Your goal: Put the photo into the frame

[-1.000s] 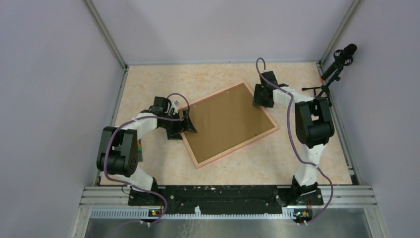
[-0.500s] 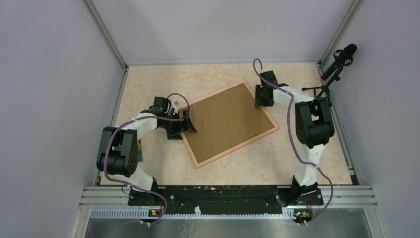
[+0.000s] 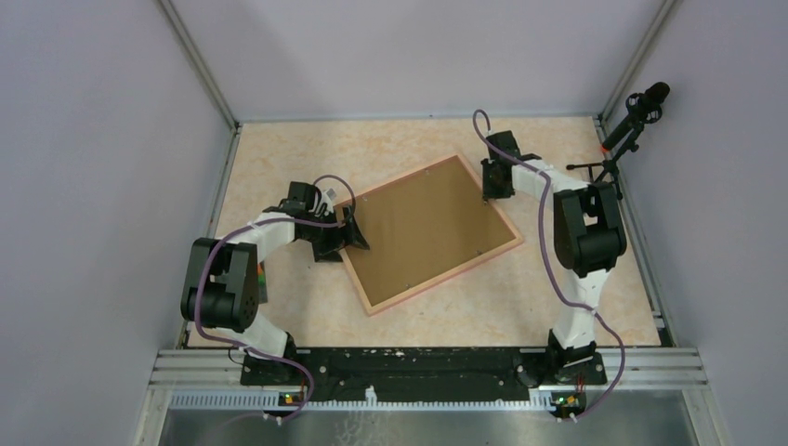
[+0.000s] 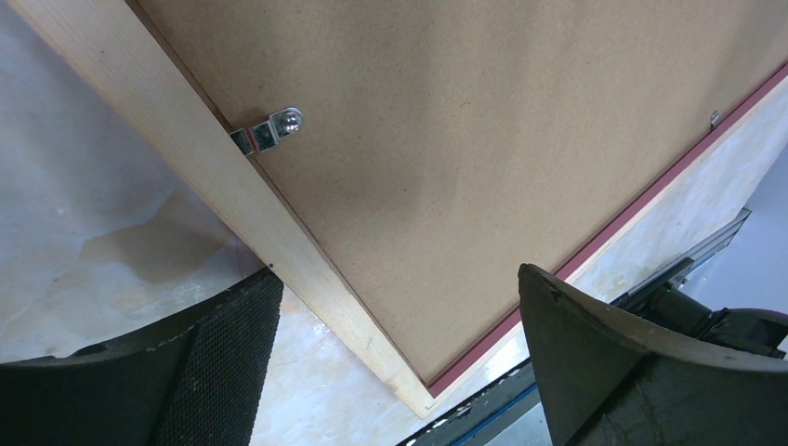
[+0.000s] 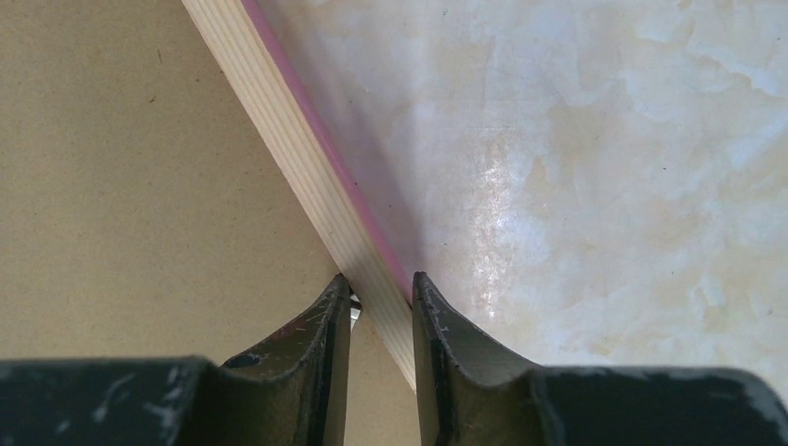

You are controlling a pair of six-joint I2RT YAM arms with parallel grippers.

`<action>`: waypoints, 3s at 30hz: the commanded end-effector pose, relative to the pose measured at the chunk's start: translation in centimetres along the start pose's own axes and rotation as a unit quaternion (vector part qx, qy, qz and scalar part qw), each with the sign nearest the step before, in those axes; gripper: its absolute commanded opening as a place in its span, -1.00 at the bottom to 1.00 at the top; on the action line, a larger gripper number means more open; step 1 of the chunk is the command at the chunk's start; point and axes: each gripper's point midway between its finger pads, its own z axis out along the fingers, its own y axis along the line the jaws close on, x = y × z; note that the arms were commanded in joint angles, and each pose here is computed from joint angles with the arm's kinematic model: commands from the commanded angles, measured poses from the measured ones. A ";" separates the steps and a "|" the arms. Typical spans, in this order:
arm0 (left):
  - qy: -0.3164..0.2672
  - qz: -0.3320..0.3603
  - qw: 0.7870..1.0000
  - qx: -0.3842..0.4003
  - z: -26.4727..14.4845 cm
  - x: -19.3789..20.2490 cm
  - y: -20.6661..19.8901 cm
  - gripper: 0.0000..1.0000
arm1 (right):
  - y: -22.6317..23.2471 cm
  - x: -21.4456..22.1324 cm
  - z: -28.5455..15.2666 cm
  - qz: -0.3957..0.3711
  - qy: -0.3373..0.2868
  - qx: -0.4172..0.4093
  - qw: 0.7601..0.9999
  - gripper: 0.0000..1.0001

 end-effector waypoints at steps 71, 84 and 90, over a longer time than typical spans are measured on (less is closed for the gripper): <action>-0.058 0.333 0.935 0.105 -2.7 4.3 -17.8 0.97 | 3.7 12.9 -12.1 0.343 0.062 -0.066 0.935 0.45; -0.058 0.455 0.889 -0.007 -1.4 9.4 -17.8 0.97 | 4.5 17.3 -8.9 0.423 0.091 0.011 0.902 -0.30; -0.070 0.530 0.840 -0.095 0.4 11.4 -17.4 0.97 | 5.1 14.4 -11.4 0.419 0.074 -0.011 0.905 -1.00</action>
